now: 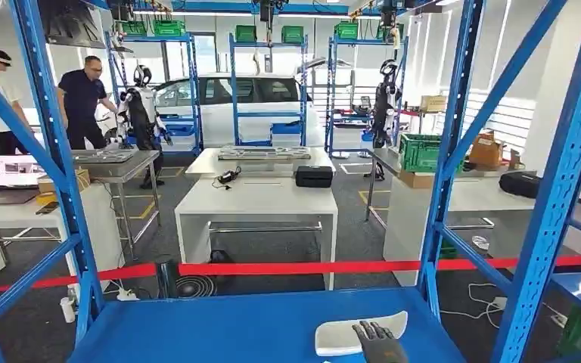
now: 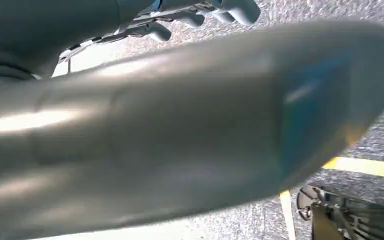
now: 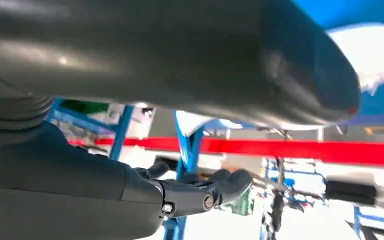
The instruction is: Take the parts from the cabinet and place them on the table.
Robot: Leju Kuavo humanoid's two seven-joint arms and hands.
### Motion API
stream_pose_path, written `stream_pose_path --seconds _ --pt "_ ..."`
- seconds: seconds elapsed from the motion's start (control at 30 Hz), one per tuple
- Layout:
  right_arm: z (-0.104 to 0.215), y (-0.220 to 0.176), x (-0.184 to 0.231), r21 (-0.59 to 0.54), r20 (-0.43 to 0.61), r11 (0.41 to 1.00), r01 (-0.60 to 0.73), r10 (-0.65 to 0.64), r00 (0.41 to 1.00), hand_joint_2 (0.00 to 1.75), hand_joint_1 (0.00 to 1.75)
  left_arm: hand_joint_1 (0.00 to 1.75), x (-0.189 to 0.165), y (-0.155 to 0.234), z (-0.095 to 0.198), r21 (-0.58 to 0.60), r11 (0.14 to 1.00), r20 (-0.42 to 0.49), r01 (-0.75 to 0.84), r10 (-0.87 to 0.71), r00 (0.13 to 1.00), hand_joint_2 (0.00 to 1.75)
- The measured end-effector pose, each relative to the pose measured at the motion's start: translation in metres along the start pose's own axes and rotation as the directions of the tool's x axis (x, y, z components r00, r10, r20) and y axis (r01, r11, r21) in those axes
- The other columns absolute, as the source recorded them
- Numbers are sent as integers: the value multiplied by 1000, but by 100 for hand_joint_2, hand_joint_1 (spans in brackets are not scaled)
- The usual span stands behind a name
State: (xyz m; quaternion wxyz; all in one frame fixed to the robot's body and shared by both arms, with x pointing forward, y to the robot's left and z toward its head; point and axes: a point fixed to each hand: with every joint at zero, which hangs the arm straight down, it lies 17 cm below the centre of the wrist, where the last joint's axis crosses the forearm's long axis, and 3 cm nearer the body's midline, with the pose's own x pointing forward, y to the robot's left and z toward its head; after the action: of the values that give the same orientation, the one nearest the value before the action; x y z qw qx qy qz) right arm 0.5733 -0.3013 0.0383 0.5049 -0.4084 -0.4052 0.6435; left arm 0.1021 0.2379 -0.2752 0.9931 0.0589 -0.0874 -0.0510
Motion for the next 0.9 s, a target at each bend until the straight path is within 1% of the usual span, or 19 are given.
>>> stream_pose_path --seconds 0.13,0.23,0.27,0.4,0.5,0.63,0.77,0.9 --pt "2 8 1 12 1 1000 0 0 1000 0 0 0 0 1 0 2 1000 3 -1 1 1000 0" --pt "2 6 0 3 1 1000 0 0 1000 0 0 0 0 -1 0 -2 1000 4 -2 2 1000 0" --pt "2 5 1 -2 3 1000 0 0 1000 0 0 0 0 6 -1 8 1000 4 -1 1 1000 0" --pt "3 9 3 -3 10 1000 2 -2 1000 0 0 0 -4 4 -1 5 1000 -12 -1 1 1000 0" --pt "1 1 7 -21 22 1000 3 -2 1000 0 0 0 -2 4 -1 6 1000 -10 -1 1 1000 0" --pt "1 -1 21 -41 56 999 10 -7 998 0 0 0 -6 5 -1 8 1000 -12 -4 4 1000 0" --pt "-2 -22 45 -105 111 994 27 -16 994 0 0 0 -6 7 -1 11 1000 -11 -3 3 1000 0" --pt "-3 -34 58 -132 136 991 37 -19 991 0 0 0 -3 7 -1 13 1000 -8 -2 3 1000 0"
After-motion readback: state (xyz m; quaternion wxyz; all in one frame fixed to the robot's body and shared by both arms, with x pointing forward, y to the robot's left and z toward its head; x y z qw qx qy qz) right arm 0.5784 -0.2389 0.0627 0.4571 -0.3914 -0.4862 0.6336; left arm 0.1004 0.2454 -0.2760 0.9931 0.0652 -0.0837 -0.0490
